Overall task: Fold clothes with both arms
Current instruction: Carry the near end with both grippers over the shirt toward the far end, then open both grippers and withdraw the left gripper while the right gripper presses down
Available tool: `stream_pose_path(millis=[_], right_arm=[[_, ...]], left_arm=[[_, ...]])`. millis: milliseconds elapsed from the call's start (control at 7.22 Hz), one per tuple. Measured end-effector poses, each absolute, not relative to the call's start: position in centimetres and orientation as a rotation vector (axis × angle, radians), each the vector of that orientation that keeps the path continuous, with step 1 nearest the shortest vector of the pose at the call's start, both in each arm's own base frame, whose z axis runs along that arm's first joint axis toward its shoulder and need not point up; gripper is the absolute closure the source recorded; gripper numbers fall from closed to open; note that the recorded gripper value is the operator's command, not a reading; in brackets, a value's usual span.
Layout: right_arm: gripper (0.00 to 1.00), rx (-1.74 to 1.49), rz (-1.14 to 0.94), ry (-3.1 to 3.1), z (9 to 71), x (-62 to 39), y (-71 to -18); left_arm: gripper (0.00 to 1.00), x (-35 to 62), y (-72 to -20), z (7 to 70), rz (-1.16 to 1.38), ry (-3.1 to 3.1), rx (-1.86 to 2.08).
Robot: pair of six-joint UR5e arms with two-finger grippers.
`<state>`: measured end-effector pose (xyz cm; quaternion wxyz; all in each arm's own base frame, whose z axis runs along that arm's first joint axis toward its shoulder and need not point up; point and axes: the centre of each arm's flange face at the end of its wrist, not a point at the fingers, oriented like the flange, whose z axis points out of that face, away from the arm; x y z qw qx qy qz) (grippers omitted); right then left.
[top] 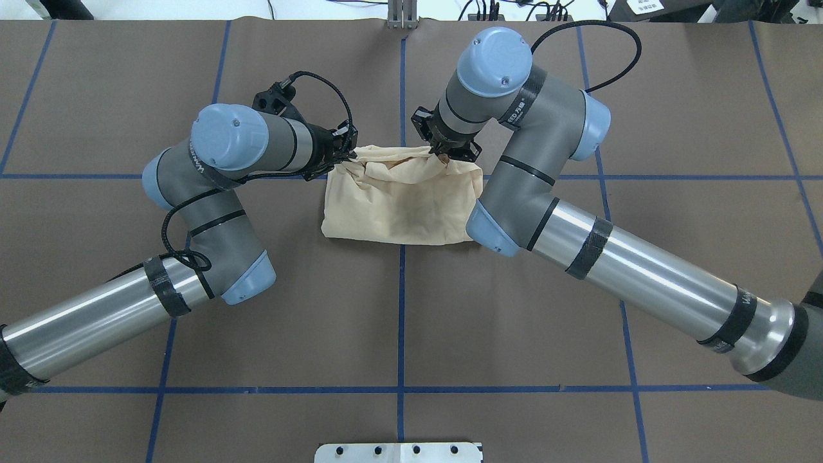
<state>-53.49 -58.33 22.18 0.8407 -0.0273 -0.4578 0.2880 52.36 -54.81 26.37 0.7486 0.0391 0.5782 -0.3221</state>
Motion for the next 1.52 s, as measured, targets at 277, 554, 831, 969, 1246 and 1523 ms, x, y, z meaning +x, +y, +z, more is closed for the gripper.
stream_pose_path(millis=[277, 554, 831, 969, 1246, 1523], right_arm=[[0.63, -0.059, 0.612, -0.963, 22.4, -53.6, -58.4], [0.01, -0.059, 0.613, -0.962, 22.4, -53.6, -58.5], [0.00, -0.054, 0.615, -0.966, 22.3, -53.5, -58.6], [0.00, -0.049, 0.613, -0.983, 22.0, -53.3, -58.8], [0.00, -0.040, 0.595, -1.032, 20.6, -52.5, -58.6], [0.00, -0.022, 0.533, -1.065, 18.9, -53.1, -56.4]], left_arm=[[0.52, 52.5, -54.9, 26.7, -0.706, 1.257, 0.084], [0.01, 52.5, -54.9, 26.8, -0.706, 1.256, 0.084], [0.01, 52.5, -54.9, 26.6, -0.702, 1.258, 0.086], [0.01, 52.2, -54.9, 26.4, -0.700, 1.261, 0.088], [0.01, 49.7, -55.0, 25.8, -0.676, 1.275, 0.098], [0.01, 44.7, -54.0, 27.4, -0.616, 1.278, 0.106]])
